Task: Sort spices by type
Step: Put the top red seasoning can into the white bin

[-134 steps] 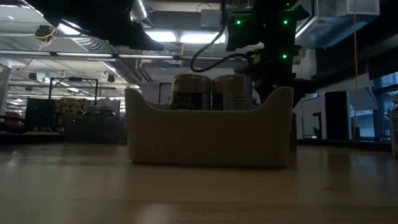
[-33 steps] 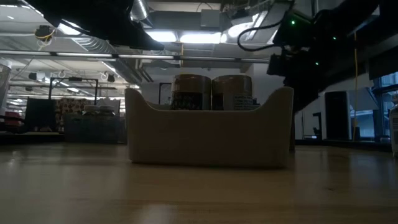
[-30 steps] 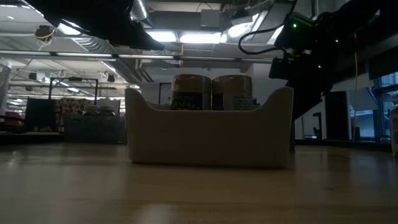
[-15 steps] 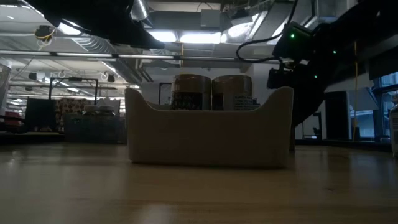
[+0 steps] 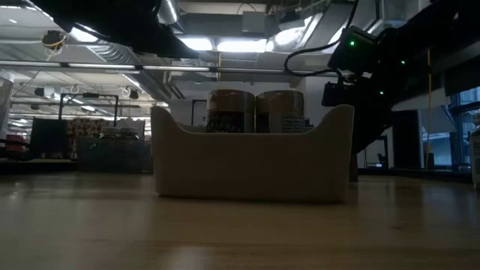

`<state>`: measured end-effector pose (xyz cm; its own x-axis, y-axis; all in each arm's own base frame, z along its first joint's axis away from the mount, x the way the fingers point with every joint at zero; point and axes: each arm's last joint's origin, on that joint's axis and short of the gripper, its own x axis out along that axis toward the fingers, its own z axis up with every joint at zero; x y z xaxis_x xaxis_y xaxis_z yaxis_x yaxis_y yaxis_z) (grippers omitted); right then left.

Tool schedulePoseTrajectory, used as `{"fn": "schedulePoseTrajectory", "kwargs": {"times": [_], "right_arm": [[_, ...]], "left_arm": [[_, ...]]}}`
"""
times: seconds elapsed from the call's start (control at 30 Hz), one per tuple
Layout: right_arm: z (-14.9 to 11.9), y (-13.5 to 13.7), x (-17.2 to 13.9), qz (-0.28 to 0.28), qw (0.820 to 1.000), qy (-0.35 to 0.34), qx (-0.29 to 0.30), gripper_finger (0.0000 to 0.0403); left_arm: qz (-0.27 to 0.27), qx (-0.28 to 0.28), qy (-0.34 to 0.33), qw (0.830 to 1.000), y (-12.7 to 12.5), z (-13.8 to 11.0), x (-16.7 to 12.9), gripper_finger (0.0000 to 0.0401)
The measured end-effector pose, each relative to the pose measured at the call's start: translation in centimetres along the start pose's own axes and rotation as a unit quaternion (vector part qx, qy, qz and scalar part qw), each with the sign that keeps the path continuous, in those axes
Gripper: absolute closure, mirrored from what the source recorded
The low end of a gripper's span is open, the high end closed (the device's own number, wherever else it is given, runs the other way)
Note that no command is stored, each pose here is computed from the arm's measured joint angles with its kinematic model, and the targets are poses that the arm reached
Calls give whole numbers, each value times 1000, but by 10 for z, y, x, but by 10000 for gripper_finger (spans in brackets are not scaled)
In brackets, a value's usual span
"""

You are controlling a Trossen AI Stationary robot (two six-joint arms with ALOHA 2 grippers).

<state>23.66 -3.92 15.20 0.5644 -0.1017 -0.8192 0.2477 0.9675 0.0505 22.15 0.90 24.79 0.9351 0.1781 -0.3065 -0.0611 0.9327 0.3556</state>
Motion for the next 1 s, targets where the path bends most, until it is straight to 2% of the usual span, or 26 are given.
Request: {"fn": "schedulePoseTrajectory", "kwargs": {"times": [0.27, 0.43, 0.63, 0.8, 1.0], "right_arm": [[30, 2, -23, -8, 998, -53, -16, 202], [53, 4, -34, -3, 992, -124, -25, 202], [78, 10, -44, 45, 967, -247, -46, 202], [91, 28, -45, 66, 942, -321, -77, 202], [121, 56, -40, 76, 933, -328, -130, 202]], "left_arm": [[6, -34, -17, 999, 1, 4, 0, 162], [8, -50, -28, 998, 2, 6, 0, 162], [12, -97, -50, 994, 3, 10, 0, 162], [12, -145, -64, 987, 3, 12, 1, 162], [-12, -163, -74, 984, -7, 24, 7, 162]]}}
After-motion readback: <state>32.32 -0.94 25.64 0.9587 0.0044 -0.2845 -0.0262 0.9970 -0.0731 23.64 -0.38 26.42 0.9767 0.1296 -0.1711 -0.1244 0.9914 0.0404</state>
